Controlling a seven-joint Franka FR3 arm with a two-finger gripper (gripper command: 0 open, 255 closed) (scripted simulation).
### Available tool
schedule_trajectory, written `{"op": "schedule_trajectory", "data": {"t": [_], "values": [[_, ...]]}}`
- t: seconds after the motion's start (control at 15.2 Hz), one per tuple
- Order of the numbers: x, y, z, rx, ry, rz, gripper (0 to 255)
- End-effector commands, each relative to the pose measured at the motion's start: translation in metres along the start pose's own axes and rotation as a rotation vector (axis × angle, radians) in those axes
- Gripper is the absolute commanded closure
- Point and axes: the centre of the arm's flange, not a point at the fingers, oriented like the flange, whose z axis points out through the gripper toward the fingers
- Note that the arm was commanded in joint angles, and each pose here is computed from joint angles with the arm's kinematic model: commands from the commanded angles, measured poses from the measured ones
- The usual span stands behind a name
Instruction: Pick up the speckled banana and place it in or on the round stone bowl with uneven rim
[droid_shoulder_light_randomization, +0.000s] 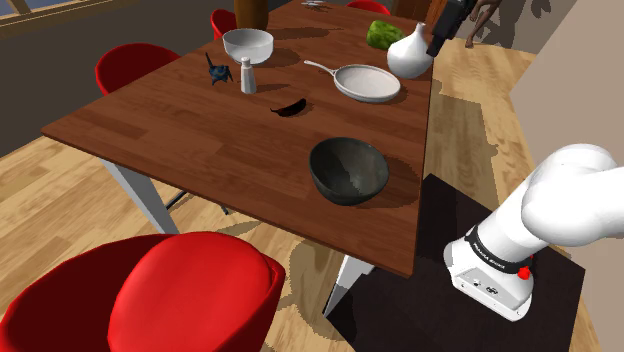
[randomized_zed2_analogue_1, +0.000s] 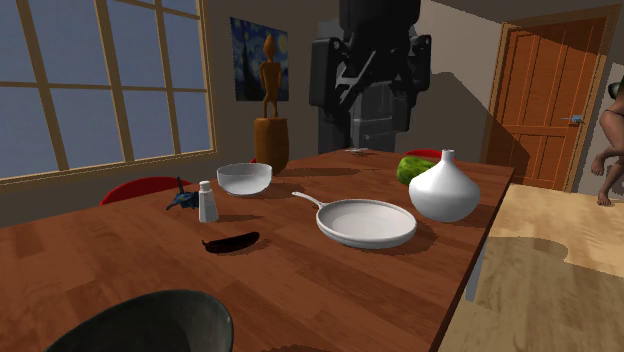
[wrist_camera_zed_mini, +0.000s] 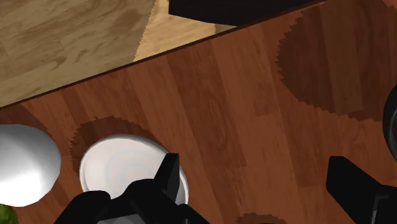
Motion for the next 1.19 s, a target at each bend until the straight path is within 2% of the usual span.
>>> {"op": "schedule_trajectory", "data": {"t": [0.0,1.12], "values": [[0.0,0.0,0.0,0.0,0.0,0.0,0],[0.17,-0.082,0.122,-0.085,0.016,-0.325,0]]}}
